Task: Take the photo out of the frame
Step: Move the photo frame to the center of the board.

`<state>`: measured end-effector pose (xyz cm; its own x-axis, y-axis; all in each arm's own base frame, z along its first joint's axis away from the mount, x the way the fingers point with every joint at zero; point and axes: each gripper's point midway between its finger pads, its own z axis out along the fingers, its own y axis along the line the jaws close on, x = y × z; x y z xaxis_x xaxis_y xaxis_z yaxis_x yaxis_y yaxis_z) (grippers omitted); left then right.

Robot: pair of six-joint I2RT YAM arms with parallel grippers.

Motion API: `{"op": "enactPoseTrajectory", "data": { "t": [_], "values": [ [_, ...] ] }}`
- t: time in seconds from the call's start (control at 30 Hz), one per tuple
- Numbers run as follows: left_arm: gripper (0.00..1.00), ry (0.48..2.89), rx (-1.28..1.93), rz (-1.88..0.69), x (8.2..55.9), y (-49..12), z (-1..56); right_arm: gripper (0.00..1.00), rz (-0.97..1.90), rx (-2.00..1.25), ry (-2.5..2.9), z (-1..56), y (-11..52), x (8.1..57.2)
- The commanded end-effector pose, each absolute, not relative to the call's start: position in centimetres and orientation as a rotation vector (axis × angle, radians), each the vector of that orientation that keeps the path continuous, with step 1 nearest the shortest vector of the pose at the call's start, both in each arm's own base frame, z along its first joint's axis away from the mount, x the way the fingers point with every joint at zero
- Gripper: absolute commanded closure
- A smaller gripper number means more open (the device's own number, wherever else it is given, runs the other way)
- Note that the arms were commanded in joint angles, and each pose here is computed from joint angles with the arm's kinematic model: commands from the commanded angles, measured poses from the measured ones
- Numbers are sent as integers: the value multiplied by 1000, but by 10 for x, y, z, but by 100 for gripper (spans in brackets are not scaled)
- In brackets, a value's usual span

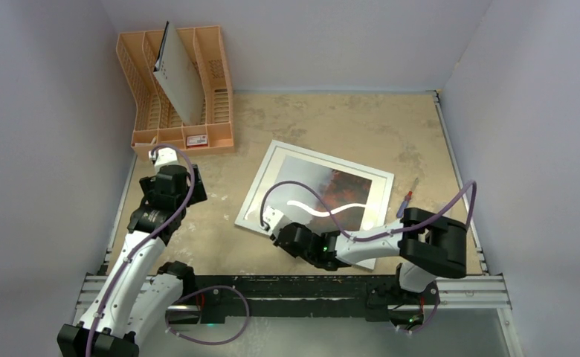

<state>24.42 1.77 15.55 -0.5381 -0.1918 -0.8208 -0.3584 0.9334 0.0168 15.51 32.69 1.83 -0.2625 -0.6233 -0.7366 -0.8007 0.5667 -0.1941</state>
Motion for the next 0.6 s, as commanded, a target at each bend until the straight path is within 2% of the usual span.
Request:
{"op": "enactPoseTrajectory", "data": {
  "t": [0.0, 0.23, 0.57],
  "values": [
    [0, 2099, -413, 193, 251, 17, 173, 75, 193, -776, 2121, 29, 325, 190],
    [0, 2099, -410, 191, 251, 16, 174, 73, 275, -540, 2237, 45, 355, 229],
    [0, 2095, -407, 190, 251, 17, 175, 70, 271, -508, 2384, 37, 390, 263]
  ]
}}
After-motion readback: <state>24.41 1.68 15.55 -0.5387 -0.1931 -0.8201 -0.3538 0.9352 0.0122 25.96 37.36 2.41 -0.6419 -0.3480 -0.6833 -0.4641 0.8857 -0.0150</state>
